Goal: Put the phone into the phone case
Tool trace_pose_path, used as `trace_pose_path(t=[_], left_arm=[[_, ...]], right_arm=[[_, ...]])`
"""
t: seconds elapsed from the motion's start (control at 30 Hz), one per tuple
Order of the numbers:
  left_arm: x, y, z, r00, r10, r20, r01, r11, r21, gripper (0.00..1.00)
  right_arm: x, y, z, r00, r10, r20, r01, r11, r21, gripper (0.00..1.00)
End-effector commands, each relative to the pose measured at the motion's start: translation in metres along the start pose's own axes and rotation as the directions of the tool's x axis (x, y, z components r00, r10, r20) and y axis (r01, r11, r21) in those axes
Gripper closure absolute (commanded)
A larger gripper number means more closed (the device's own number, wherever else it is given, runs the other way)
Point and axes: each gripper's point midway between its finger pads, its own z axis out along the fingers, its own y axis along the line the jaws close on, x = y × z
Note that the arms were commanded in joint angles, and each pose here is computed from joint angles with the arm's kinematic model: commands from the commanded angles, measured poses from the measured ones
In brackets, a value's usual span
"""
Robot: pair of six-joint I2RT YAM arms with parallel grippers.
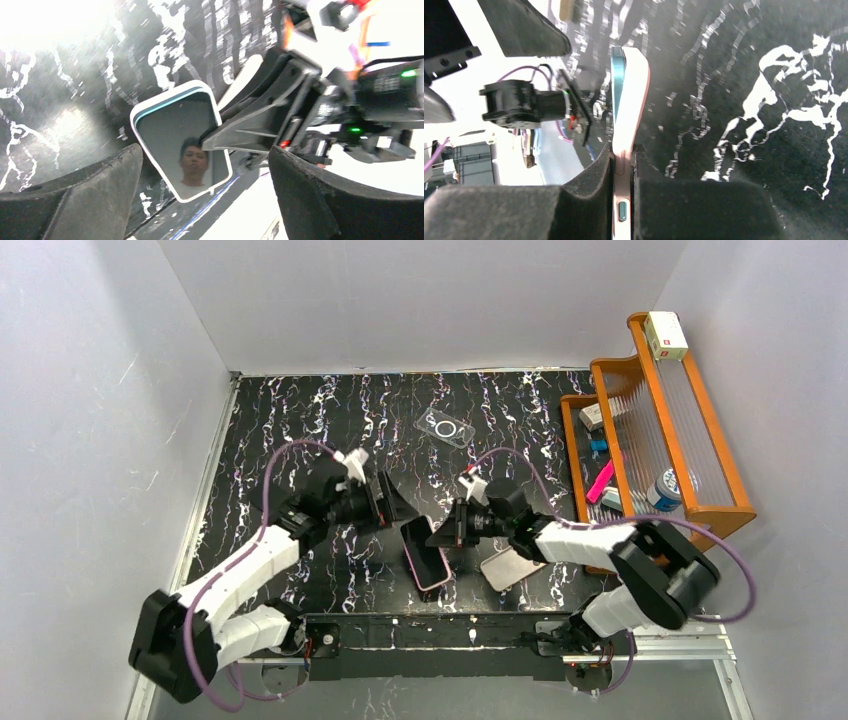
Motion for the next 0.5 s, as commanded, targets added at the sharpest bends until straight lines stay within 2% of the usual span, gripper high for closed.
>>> trace_pose_path(t=[0.0, 0.13, 0.27, 0.47], left_arm=[[-0.022, -0.039, -0.044, 0.984, 0.168, 0.052, -0.169, 0.986, 0.014, 0.02], [-0.029, -0.086, -0.066, 0.974, 0.209, 0.089, -0.221, 0.962, 0.158, 0.02], [-0.027, -0.114, -0.075, 0.98, 0.171, 0.105, -0.195, 0.934, 0.298, 0.04], [-0.024, -0.158, -0.092, 0.993, 0.046, 0.105, -0.099, 0.803, 0.588, 0.15]], right_arm=[[-0.036, 0.075, -0.044, 0.974, -0.148, 0.169, 0.184, 0.957, -0.223, 0.99], [-0.037, 0.108, -0.077, 0.946, -0.17, 0.277, 0.255, 0.916, -0.31, 0.99], [-0.034, 0.134, -0.106, 0.919, -0.168, 0.356, 0.311, 0.866, -0.393, 0.99], [-0.025, 0.162, -0.134, 0.89, -0.177, 0.421, 0.387, 0.78, -0.492, 0.99]])
